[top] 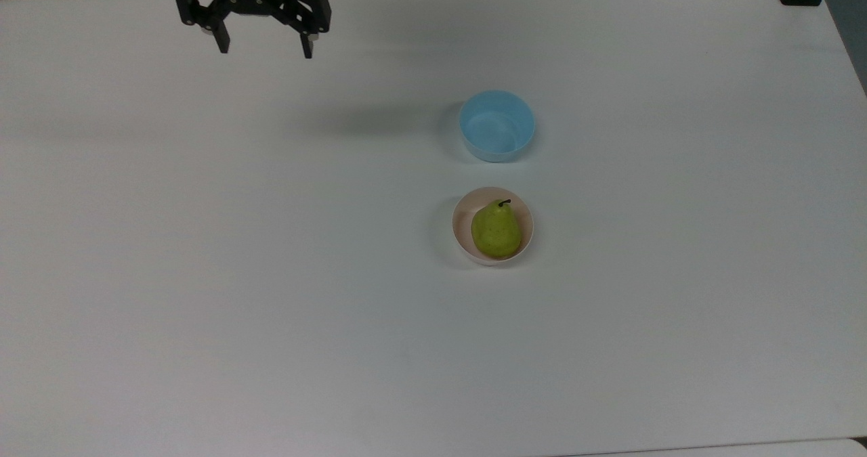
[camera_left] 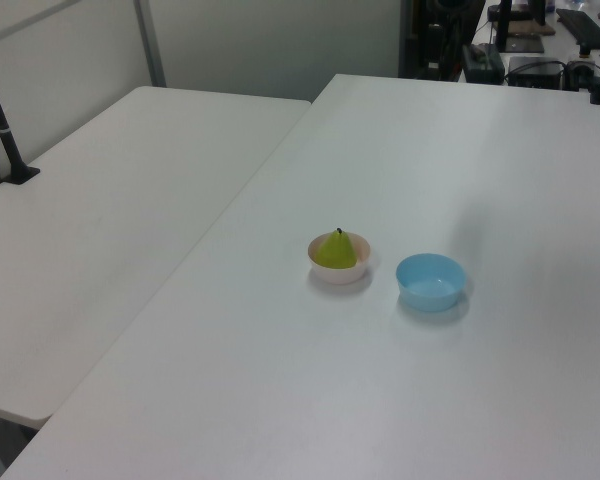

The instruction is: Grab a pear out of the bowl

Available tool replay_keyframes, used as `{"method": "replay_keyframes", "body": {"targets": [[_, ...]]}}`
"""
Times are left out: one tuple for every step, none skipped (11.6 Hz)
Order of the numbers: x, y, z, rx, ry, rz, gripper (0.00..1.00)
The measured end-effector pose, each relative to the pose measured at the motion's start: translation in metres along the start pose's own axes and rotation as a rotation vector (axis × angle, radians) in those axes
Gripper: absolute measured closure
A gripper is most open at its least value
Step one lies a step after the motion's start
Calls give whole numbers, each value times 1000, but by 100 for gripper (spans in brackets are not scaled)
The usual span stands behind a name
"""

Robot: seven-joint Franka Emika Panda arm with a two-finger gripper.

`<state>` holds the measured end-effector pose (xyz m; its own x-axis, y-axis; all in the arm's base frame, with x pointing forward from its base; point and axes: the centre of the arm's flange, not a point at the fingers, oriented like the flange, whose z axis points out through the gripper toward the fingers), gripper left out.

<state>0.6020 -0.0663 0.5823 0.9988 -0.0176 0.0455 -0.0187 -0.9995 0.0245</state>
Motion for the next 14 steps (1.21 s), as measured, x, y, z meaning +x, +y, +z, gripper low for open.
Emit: {"method": "replay_keyframes", "body": {"targets": [[2, -11, 2, 16, -2, -14, 0], [7, -30, 13, 41, -17, -40, 0], [14, -53, 29, 54, -42, -72, 0], [22, -83, 51, 61, -75, -116, 0], [30, -113, 71, 66, -99, -157, 0], [39, -141, 89, 66, -96, -195, 0], [47, -167, 104, 65, -76, -228, 0], [52, -192, 120, 63, -55, -243, 0], [57, -215, 137, 60, -33, -245, 0], [60, -234, 155, 57, -19, -252, 0], [62, -249, 173, 49, -19, -264, 0], [64, -261, 190, 35, -16, -262, 0], [67, -267, 203, 20, -10, -254, 0], [72, -271, 214, 8, -8, -249, 0]]}}
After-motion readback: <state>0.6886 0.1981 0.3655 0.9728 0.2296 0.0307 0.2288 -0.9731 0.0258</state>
